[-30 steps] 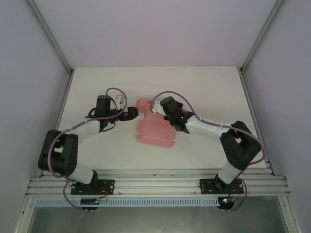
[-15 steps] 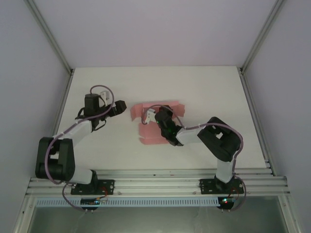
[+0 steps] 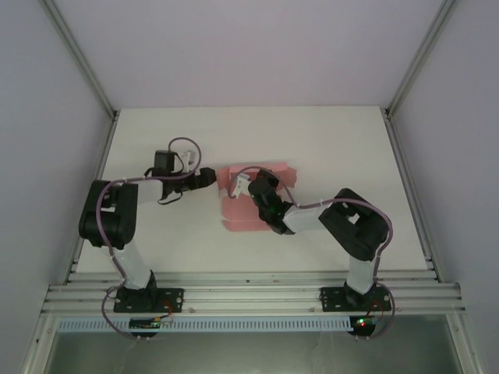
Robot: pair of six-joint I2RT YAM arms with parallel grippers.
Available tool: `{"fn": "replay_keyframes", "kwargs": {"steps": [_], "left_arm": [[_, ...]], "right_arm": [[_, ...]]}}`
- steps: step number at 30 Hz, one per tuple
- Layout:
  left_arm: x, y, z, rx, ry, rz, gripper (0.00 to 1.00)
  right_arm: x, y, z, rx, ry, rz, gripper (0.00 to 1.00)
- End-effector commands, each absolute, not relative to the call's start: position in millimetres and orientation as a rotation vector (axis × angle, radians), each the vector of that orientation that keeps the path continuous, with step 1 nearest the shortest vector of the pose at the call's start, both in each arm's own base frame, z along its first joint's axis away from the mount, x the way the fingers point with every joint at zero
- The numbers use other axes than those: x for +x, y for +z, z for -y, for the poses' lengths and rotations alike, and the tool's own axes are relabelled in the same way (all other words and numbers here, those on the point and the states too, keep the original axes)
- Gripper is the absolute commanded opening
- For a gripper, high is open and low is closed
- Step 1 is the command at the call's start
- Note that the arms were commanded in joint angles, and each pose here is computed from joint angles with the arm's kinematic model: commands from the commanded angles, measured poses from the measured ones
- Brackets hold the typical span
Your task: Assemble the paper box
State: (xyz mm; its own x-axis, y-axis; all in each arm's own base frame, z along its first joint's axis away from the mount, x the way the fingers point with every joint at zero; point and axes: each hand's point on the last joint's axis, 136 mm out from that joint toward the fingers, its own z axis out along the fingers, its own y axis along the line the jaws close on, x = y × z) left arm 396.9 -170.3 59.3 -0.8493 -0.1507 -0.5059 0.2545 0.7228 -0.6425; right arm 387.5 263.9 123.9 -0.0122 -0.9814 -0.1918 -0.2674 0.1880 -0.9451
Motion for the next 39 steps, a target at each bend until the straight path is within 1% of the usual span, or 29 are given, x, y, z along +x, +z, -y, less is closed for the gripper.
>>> {"fn": "replay_keyframes", "kwargs": {"steps": [1, 5, 9, 12, 15, 17, 18, 19, 20, 22, 27, 30, 34, 36, 39], "left_arm": [[384, 76, 205, 0.331, -1.127, -2.305, 0.89], [373, 79, 224, 0.449, -1.176, -2.274, 0.78], [370, 88, 234, 0.489, -1.213, -2.223, 0.66], [368, 93, 239, 0.513, -1.231, -2.198, 0.65], [376, 89, 233, 0.466, -1.179, -2.232, 0.68], [384, 86, 224, 0.392, -1.128, -2.275, 0.79], [386, 85, 218, 0.347, -1.105, -2.303, 0.8], [388, 85, 212, 0.307, -1.096, -2.314, 0.85], [388, 86, 206, 0.259, -1.079, -2.324, 0.95], [385, 90, 192, 0.198, -1.048, -2.318, 1.0], [370, 117, 174, 0.169, -1.021, -2.257, 1.0], [362, 136, 175, 0.23, -1.029, -2.202, 1.0], [369, 133, 168, 0.207, -0.954, -2.221, 1.0], [371, 129, 173, 0.229, -0.988, -2.232, 1.0], [373, 133, 195, 0.323, -1.127, -2.187, 0.99]], "right_arm": [[381, 118, -262, -1.269, -0.828, -1.538, 0.0], [379, 118, -260, -1.27, -0.799, -1.556, 0.0], [379, 114, -259, -1.277, -0.784, -1.58, 0.0], [379, 111, -259, -1.277, -0.764, -1.598, 0.0], [384, 115, -259, -1.254, -0.767, -1.596, 0.0], [388, 117, -257, -1.251, -0.783, -1.609, 0.0], [389, 117, -257, -1.252, -0.785, -1.611, 0.0], [391, 119, -256, -1.247, -0.789, -1.615, 0.0], [392, 119, -255, -1.241, -0.791, -1.623, 0.0], [394, 122, -254, -1.221, -0.79, -1.63, 0.0], [396, 130, -248, -1.186, -0.745, -1.65, 0.0], [389, 137, -250, -1.202, -0.625, -1.682, 0.0], [381, 149, -250, -1.188, -0.452, -1.723, 0.0], [378, 151, -250, -1.197, -0.43, -1.717, 0.0], [377, 145, -249, -1.223, -0.441, -1.735, 0.0]]}}
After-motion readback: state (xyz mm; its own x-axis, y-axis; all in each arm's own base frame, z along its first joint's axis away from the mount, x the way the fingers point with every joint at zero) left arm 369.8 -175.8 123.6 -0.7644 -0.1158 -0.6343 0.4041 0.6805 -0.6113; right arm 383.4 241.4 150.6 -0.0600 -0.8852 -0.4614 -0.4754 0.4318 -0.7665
